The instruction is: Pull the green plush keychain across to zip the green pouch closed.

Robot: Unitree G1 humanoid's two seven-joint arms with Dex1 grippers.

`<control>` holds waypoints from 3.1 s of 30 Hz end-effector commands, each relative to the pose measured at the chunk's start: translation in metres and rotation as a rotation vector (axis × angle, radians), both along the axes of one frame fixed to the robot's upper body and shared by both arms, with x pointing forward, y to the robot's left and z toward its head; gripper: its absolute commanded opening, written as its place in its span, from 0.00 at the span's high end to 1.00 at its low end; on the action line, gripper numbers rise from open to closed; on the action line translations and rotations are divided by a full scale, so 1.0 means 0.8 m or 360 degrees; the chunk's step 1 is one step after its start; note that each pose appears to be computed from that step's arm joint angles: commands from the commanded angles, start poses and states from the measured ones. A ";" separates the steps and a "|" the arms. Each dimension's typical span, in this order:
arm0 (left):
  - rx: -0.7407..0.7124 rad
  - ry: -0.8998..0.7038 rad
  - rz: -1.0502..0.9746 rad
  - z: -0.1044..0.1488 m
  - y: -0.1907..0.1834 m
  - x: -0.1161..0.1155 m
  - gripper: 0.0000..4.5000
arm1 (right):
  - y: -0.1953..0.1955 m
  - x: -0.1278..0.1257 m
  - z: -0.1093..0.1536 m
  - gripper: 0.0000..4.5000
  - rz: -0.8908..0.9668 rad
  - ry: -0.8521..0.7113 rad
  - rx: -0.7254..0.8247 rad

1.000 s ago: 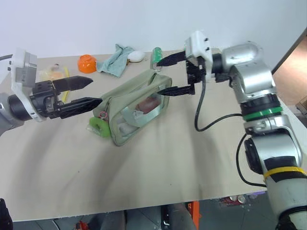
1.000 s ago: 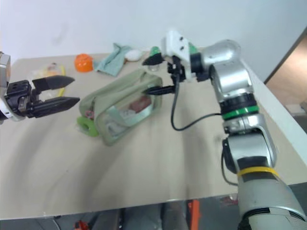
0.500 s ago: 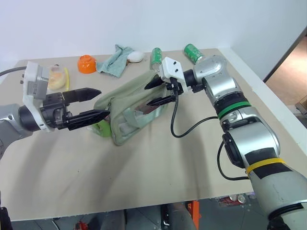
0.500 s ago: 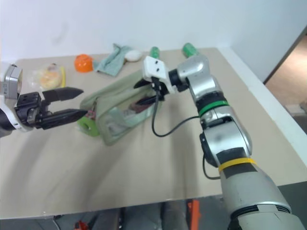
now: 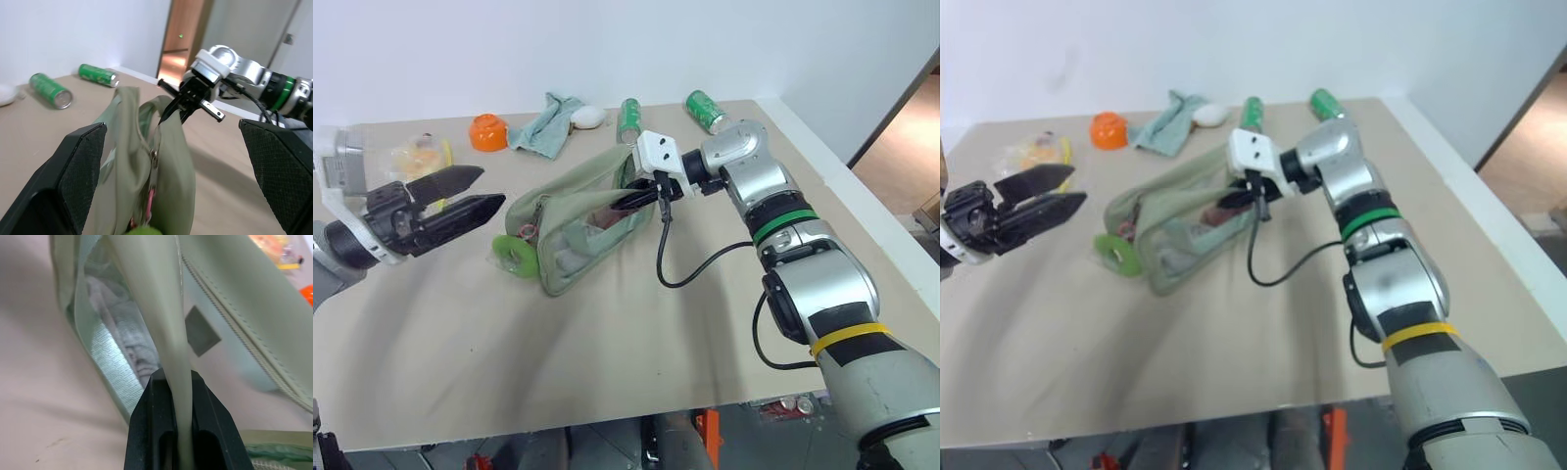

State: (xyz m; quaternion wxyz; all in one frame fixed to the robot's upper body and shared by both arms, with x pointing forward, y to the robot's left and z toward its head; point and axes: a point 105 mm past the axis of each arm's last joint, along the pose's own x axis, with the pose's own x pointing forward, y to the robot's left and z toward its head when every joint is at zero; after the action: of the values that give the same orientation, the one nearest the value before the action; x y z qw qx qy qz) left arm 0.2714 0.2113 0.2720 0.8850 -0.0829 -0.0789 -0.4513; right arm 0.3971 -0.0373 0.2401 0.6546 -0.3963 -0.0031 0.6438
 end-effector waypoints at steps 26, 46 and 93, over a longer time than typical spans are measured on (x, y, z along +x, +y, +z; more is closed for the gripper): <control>-0.0177 0.0009 0.0099 -0.007 0.019 0.004 0.00 | 0.006 -0.032 0.057 0.99 -0.0323 0.0202 0.0115; -0.0198 0.0035 0.0106 -0.009 0.020 0.007 0.00 | 0.048 -0.059 0.031 0.99 -0.0335 0.0472 0.0194; 0.0117 -0.0014 -0.0328 0.031 -0.011 -0.036 0.00 | -0.059 -0.047 0.012 0.42 -0.0311 0.0681 0.0548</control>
State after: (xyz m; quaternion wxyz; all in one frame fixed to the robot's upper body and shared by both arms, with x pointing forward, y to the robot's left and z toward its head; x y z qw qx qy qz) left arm 0.2448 0.2030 0.2944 0.8366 -0.0653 -0.0549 -0.5411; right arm 0.3598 -0.0890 0.2470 0.7579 -0.1287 0.0765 0.6349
